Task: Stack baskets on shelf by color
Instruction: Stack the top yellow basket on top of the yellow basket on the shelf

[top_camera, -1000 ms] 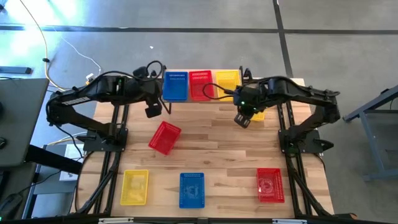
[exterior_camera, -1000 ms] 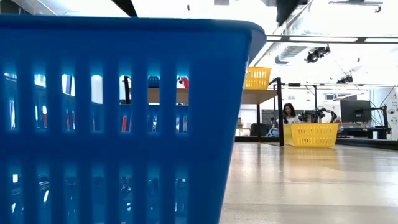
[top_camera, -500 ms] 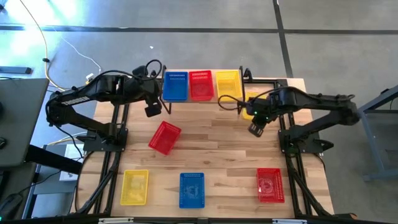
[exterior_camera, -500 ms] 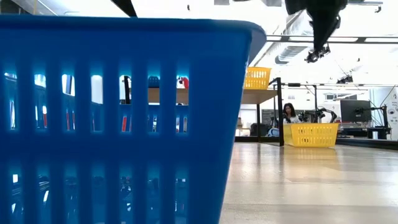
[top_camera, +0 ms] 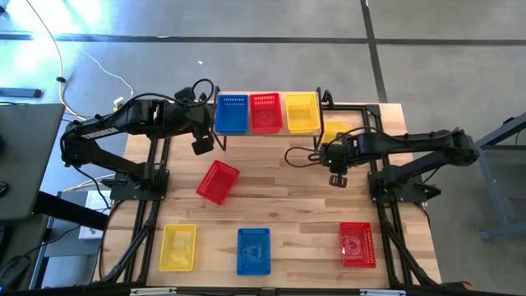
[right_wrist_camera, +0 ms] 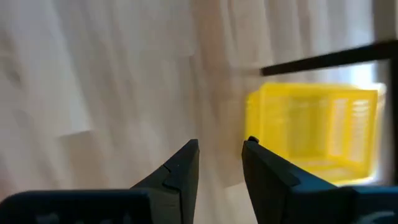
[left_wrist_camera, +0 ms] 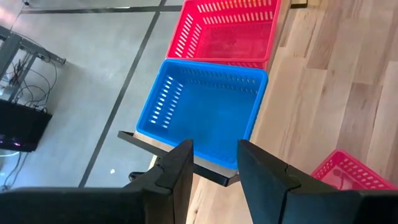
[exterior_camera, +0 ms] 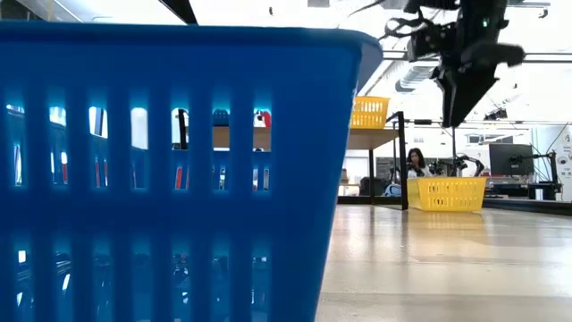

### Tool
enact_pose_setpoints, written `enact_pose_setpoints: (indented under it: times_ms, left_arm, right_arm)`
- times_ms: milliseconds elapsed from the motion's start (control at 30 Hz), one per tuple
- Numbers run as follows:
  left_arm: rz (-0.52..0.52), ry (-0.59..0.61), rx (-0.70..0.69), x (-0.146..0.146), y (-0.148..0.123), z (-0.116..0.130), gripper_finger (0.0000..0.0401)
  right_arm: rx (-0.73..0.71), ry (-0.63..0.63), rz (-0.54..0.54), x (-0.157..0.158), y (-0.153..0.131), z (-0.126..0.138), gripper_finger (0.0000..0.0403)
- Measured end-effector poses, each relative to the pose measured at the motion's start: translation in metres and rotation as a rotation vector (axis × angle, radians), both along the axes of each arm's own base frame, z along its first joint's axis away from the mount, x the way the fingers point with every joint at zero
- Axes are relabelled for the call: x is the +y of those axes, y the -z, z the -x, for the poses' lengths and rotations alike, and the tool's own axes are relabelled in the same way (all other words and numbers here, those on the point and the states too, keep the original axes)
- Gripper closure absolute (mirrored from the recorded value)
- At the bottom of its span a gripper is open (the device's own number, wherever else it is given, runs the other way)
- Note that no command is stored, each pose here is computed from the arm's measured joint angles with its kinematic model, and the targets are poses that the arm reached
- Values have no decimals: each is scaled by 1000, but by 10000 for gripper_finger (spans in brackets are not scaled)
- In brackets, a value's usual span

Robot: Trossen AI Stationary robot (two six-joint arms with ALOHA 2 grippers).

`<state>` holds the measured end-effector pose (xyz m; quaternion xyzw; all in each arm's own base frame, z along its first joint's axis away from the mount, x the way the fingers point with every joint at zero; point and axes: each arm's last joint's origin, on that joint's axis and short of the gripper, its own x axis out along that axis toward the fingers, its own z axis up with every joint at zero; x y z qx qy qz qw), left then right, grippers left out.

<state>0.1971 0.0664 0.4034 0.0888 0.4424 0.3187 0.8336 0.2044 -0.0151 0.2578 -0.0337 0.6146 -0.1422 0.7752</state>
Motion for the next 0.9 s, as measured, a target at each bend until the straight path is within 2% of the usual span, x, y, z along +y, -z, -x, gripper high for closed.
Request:
enact_pose_setpoints:
  times_ms: [100,200,567,733,900]
  left_arm:
    - [0,-1,-1,0,0,0,288]
    - [0,-1,0,0,0,0,288]
    - [-3,-3,-1,0,0,0,288]
    - [-5,-4,-10,1,-1,-1,288]
    - [-6,-26,-11,5,-1,1,288]
  right_arm:
    - [25,-37,58,-2,9,1,293]
    - [38,-37,60,-5,19,3,293]
    - [84,104,82,-15,59,17,293]
    - [120,150,141,-22,62,18,293]
    - [130,141,107,-31,65,16,293]
